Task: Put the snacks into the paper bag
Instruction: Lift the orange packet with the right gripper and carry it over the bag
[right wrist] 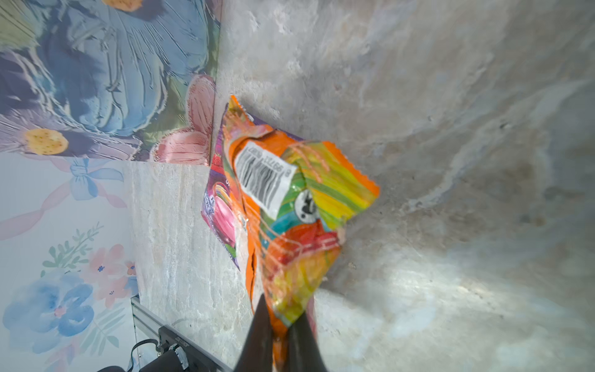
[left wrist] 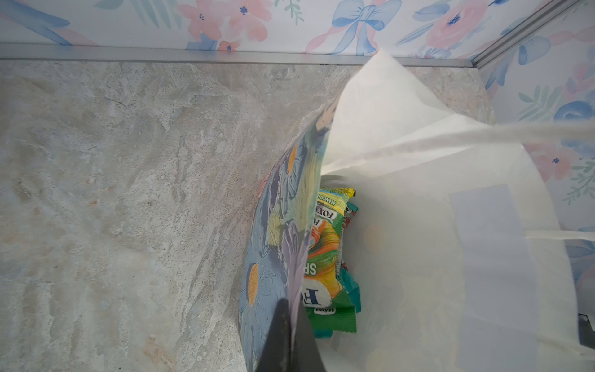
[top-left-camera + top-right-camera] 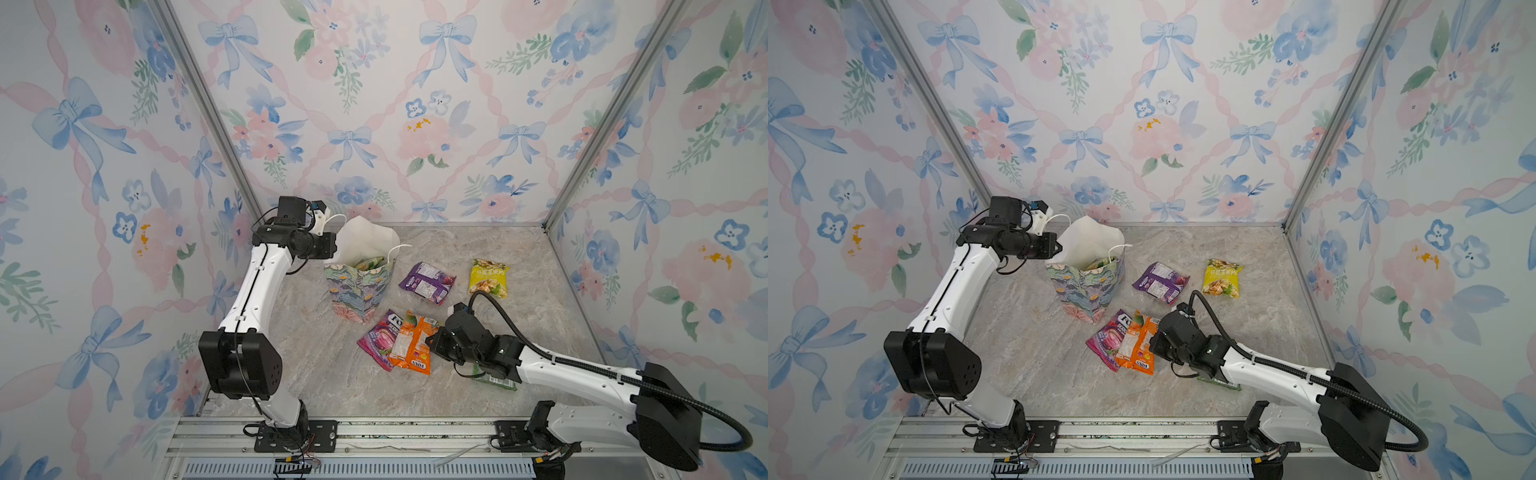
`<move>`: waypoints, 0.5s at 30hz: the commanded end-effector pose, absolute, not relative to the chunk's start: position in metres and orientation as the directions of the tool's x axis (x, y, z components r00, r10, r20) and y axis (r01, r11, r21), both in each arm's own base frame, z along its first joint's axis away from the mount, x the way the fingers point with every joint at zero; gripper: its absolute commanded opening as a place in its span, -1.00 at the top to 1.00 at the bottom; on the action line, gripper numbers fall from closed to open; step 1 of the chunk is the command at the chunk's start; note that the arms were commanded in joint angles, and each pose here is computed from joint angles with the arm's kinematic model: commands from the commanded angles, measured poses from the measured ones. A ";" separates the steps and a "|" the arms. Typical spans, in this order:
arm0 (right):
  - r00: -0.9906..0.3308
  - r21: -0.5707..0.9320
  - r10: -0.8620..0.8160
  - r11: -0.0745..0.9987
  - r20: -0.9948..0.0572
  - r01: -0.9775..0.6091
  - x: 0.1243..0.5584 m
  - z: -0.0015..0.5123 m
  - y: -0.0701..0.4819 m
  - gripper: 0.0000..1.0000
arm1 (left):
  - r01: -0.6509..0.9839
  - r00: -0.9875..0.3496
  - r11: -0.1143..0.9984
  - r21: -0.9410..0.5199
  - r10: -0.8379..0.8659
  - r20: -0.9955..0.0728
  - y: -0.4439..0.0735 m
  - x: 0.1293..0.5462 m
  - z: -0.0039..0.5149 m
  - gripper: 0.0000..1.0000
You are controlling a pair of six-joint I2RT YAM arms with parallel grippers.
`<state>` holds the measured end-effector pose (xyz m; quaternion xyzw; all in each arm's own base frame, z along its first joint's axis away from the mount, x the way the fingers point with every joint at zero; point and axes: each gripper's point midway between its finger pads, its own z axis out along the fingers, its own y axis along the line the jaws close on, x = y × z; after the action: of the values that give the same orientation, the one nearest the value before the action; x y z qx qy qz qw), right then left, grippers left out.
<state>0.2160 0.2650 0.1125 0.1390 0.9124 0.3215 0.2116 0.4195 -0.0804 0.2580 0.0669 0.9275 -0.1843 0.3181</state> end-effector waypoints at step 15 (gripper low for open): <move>-0.713 0.637 0.425 0.770 -0.559 -0.041 0.284 0.250 0.210 1.00 | 0.238 -0.799 0.924 -0.299 0.011 -0.601 -0.077 0.411 0.256 1.00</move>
<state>0.2707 0.2174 0.2110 0.1373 0.8845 0.3159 0.3147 0.4195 -0.0803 0.2580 0.0667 0.9276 -0.1842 0.3182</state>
